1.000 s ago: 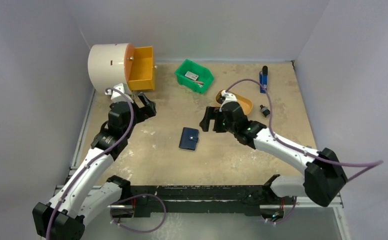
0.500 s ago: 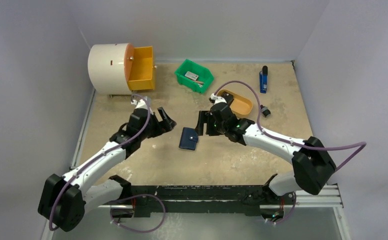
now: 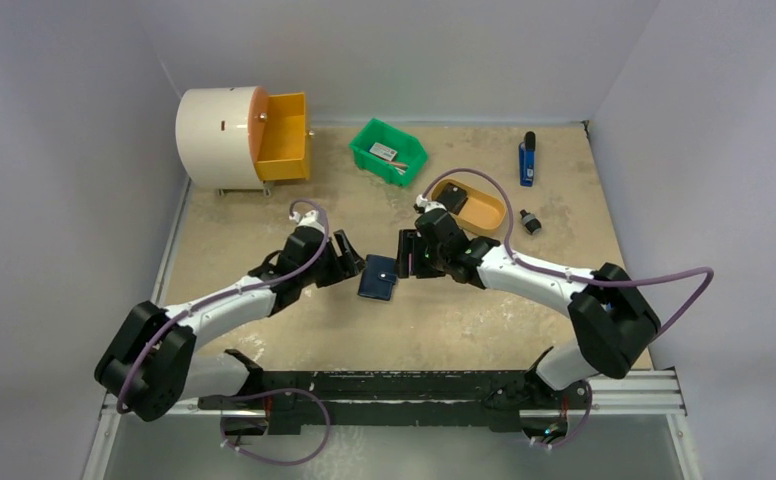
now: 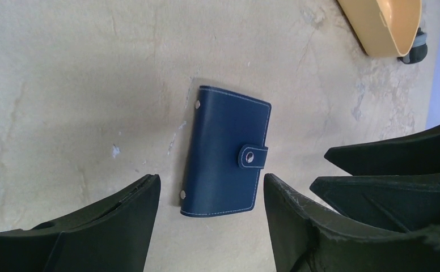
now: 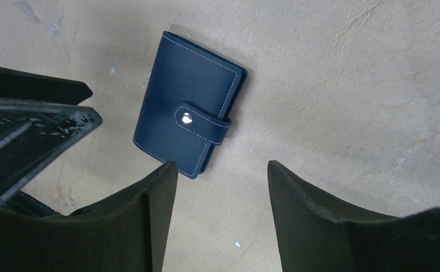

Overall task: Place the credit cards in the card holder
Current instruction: Adjust the card holder at the center of the board.

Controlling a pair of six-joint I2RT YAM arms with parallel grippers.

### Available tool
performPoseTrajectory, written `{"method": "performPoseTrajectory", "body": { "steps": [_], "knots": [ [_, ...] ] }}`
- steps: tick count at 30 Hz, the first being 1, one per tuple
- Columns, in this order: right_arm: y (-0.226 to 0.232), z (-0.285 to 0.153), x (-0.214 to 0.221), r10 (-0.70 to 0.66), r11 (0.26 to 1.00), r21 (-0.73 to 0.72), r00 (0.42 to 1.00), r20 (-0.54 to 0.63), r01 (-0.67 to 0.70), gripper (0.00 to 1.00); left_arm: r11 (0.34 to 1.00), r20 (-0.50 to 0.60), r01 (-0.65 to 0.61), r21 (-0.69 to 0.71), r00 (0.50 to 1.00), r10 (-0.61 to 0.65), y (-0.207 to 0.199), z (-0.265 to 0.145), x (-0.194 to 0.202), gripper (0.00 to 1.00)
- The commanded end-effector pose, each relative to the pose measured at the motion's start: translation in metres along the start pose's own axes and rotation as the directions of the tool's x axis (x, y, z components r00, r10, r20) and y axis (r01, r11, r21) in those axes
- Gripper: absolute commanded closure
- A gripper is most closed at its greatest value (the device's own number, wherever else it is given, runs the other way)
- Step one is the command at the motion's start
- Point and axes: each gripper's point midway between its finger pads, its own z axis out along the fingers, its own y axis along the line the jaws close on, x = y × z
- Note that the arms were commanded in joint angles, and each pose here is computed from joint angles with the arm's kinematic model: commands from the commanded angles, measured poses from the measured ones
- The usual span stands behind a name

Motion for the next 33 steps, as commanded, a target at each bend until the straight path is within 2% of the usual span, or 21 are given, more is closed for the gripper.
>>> {"method": "performPoseTrajectory", "body": {
  "steps": [1,15,18,28,33],
  "knots": [
    [0.008,-0.001,0.008,0.03,0.999,-0.041,0.999,-0.036,-0.032,0.38,0.995,0.002,0.021,0.1,1.0,-0.022,-0.023,0.005,0.005,0.34],
    [0.008,-0.012,0.005,0.059,0.998,-0.034,0.998,-0.024,-0.06,0.37,0.997,-0.051,0.01,0.07,0.999,-0.007,-0.021,0.019,0.031,0.36],
    [0.004,-0.011,-0.007,0.036,0.999,-0.002,0.999,0.028,-0.036,0.37,0.996,-0.06,0.01,0.083,0.998,-0.005,-0.027,0.022,0.036,0.38],
    [-0.002,-0.021,-0.01,0.014,1.0,0.026,0.999,0.048,-0.015,0.37,0.994,-0.082,-0.008,0.111,0.996,0.017,-0.048,0.027,0.048,0.46],
    [-0.002,-0.022,-0.013,-0.02,0.999,0.032,0.998,0.06,0.018,0.39,0.999,0.023,-0.033,0.03,0.999,0.032,-0.036,0.015,0.024,0.47]
  ]
}}
